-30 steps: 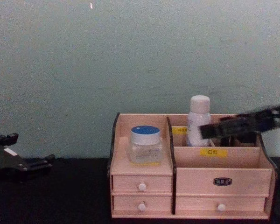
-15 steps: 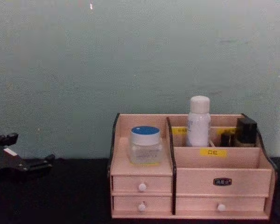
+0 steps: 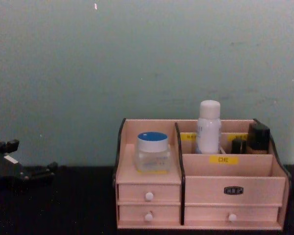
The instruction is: Pick up the facial cleanser and watermelon frost from the table and place them into the tiered storage box.
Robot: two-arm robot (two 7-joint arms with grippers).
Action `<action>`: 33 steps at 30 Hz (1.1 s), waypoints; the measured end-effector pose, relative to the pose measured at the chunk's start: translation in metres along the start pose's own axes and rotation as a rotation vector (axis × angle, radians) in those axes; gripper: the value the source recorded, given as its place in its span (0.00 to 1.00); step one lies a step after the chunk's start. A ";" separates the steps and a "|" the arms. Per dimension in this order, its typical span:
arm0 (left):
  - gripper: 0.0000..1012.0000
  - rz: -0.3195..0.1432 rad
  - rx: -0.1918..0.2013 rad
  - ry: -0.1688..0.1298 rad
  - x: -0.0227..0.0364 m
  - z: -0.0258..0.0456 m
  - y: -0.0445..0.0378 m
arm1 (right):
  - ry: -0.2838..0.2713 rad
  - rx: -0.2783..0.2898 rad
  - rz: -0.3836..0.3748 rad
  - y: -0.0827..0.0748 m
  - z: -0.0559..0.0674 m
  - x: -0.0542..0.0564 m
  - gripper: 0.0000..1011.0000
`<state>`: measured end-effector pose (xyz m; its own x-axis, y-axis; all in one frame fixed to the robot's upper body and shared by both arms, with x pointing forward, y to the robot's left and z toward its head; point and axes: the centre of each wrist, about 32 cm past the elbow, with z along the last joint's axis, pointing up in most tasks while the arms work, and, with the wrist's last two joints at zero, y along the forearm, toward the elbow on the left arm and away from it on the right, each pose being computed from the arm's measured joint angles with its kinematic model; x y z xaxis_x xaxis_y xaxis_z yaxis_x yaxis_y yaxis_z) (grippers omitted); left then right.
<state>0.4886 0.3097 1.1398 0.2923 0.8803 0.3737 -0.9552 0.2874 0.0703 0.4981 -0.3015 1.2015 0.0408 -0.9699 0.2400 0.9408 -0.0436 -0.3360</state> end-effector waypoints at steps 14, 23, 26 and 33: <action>0.99 0.000 0.000 0.000 0.0000 0.0000 0.0000 | -0.009 -0.007 -0.019 0.005 -0.008 -0.005 0.99; 0.99 0.000 0.000 0.000 0.0000 0.0000 0.0000 | -0.008 -0.007 -0.015 0.004 -0.007 -0.005 0.99; 0.99 0.000 0.000 0.000 0.0000 0.0000 0.0000 | -0.008 -0.007 -0.015 0.004 -0.007 -0.004 0.99; 0.99 0.000 0.000 0.000 0.0000 0.0000 0.0000 | -0.007 -0.006 -0.013 0.004 -0.007 -0.004 0.99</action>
<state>0.4886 0.3097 1.1398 0.2923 0.8803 0.3737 -0.9552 0.2873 0.0703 0.4993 -0.2991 1.1930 0.0307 -0.9675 0.2508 0.9392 -0.0579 -0.3384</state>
